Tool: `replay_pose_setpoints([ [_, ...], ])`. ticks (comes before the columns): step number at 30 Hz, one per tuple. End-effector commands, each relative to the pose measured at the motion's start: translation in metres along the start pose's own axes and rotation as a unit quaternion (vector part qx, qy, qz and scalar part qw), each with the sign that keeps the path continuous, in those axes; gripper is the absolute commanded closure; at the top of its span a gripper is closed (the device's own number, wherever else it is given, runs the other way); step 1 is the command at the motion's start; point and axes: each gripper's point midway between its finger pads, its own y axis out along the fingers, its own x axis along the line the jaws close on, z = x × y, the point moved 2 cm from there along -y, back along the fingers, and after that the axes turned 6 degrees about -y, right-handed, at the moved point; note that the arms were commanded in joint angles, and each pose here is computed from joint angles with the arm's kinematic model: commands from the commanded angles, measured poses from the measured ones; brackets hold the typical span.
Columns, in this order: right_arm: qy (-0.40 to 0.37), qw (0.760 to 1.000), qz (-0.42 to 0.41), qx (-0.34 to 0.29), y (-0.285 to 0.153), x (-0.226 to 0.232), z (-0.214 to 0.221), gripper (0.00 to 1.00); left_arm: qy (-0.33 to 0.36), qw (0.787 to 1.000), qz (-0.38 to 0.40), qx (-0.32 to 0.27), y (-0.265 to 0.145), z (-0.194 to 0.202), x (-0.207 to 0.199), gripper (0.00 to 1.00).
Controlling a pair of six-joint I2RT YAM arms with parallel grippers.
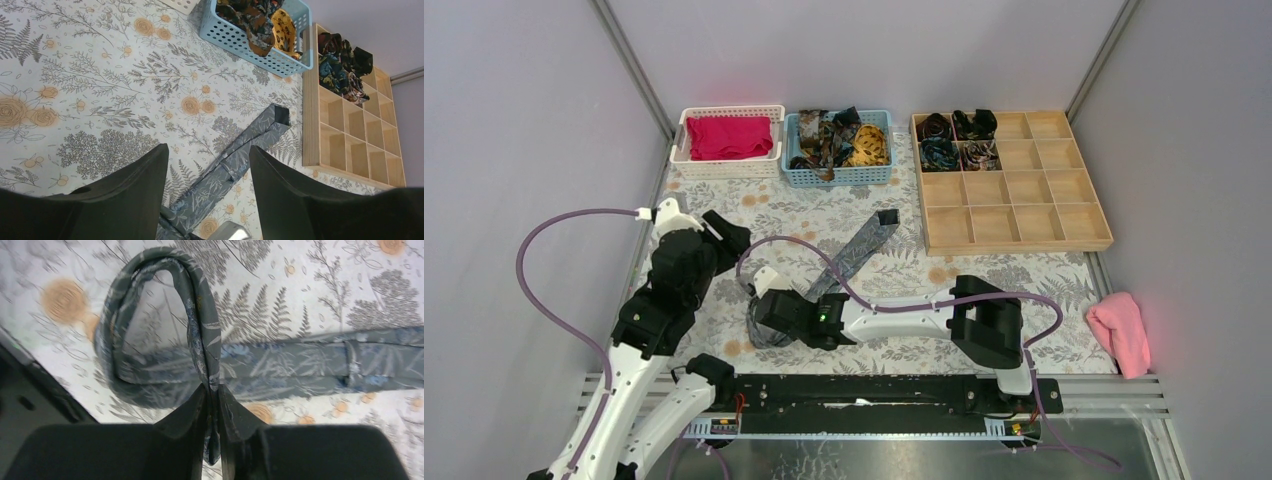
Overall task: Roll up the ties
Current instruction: Roll the tie at the center of the board.
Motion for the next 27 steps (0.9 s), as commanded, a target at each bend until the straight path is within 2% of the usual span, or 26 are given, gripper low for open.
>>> replay_pose_setpoints([
  [1,0.101,0.992,-0.038,-0.065,-0.001,0.018,-0.031,0.81,-0.001,1.000,-0.004,-0.020,-0.007,-0.010,0.002,0.32],
  [6,0.197,0.973,-0.074,-0.091,0.018,0.017,-0.031,0.81,-0.003,1.000,-0.006,-0.022,-0.010,-0.010,0.005,0.32],
  [9,0.219,0.968,-0.096,-0.077,0.034,0.020,-0.027,0.83,-0.001,1.000,-0.005,-0.020,-0.013,-0.010,0.005,0.32],
  [16,0.204,0.972,-0.087,-0.078,0.051,0.023,-0.033,0.83,0.001,1.000,-0.001,-0.022,-0.017,-0.010,0.006,0.31],
  [24,0.221,0.964,-0.128,-0.074,0.061,0.042,-0.038,0.83,0.009,1.000,-0.008,-0.023,-0.014,-0.010,0.009,0.30],
  [26,0.219,0.964,-0.140,-0.060,0.063,0.047,-0.033,0.82,0.010,1.000,-0.008,-0.022,-0.013,-0.008,0.009,0.30],
  [27,0.219,0.964,-0.145,-0.052,0.063,0.050,-0.030,0.77,0.011,1.000,-0.010,-0.020,-0.011,-0.007,0.010,0.30],
])
